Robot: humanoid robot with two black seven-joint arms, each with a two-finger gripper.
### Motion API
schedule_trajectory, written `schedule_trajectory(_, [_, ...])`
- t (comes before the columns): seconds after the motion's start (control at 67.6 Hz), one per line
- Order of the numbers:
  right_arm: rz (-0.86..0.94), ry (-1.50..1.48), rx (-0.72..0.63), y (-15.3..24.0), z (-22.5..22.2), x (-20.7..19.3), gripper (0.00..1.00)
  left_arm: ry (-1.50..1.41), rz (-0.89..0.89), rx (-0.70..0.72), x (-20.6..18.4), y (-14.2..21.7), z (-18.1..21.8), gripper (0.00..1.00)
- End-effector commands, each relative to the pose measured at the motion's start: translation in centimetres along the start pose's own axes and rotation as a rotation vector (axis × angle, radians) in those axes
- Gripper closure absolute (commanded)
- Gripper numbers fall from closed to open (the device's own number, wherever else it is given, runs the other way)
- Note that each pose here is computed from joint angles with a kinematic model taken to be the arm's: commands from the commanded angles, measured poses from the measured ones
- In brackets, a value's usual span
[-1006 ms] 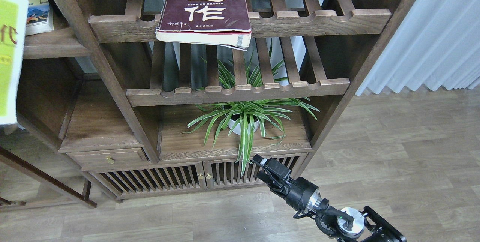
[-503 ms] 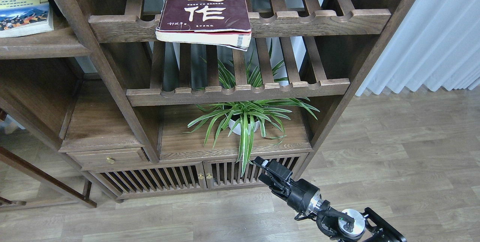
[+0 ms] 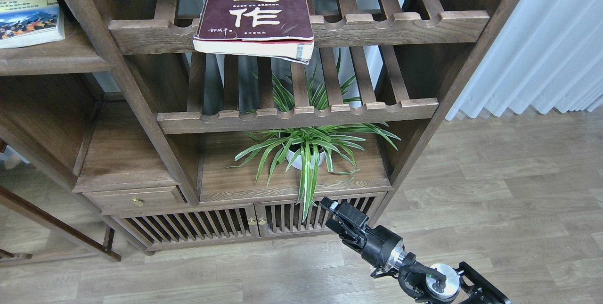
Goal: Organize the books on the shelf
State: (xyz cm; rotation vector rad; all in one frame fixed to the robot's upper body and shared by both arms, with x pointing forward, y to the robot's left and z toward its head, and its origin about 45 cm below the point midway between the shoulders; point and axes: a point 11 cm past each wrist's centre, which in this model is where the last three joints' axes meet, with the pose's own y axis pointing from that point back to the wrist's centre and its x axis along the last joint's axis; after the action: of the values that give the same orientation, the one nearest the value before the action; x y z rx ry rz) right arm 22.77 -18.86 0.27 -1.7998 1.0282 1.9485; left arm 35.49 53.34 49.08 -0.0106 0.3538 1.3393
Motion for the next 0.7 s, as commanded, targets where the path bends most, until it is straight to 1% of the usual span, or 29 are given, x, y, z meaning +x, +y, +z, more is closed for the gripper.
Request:
schedule_trajectory(0.0, [0.002,-0.002,0.001,0.1,0.0,0.1,0.00,0.023,-0.003,-0.031,0.3,-0.9,0.5,1.00])
schedule_trajectory(0.178, [0.002,-0.004,0.002,0.1,0.0,0.1,0.00,0.054,-0.023,-0.046,0.0,-2.7,0.2,1.00])
schedule_trajectory(0.266, [0.002,-0.004,0.002,0.1,0.0,0.1,0.00,0.060,-0.051,-0.060,-0.7,-3.7,0.6,1.00])
schedule_trajectory(0.681, [0.010,-0.028,0.016,0.4,0.0,0.6,0.00,0.115,-0.084,-0.132,-1.7,-6.9,2.1,1.00])
